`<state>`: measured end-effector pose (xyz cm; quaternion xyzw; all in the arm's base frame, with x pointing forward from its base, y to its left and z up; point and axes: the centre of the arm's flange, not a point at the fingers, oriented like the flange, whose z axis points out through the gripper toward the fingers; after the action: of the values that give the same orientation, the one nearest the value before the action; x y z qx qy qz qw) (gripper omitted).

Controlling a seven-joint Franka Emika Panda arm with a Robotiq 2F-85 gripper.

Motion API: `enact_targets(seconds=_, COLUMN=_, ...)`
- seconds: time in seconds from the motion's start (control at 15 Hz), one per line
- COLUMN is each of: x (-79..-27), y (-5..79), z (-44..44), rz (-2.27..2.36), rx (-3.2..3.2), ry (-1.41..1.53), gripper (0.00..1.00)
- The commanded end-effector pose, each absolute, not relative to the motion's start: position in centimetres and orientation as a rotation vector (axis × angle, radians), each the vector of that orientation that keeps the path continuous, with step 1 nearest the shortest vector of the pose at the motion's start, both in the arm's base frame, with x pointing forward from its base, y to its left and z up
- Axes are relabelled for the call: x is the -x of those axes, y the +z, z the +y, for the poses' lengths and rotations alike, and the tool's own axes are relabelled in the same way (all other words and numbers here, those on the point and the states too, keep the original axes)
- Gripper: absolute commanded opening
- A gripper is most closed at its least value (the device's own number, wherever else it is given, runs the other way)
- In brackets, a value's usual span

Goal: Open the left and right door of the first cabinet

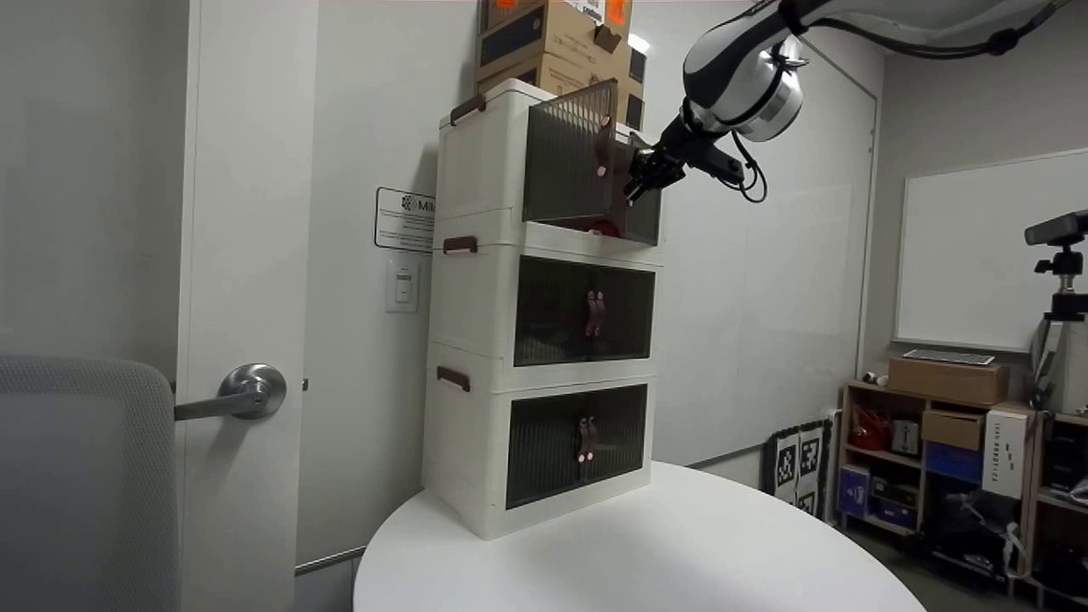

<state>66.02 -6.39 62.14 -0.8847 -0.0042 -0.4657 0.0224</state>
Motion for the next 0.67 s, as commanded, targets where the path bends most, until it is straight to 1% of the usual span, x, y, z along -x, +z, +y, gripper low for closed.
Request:
enact_targets(seconds=0.0, x=-59.5, y=61.3, z=-4.4, rz=0.195, rx=2.794, ry=-1.539, gripper=0.05)
enact_targets(seconds=0.27, x=-52.9, y=62.1, z=-5.5, rz=0.413, rx=2.801, ry=-1.657, gripper=0.05)
enact_targets(seconds=0.47, x=-48.5, y=61.8, z=-8.4, rz=0.600, rx=2.829, ry=-1.695, gripper=0.05)
enact_targets(seconds=0.6, x=-45.3, y=63.0, z=-10.1, rz=0.741, rx=2.818, ry=-1.750, gripper=0.05)
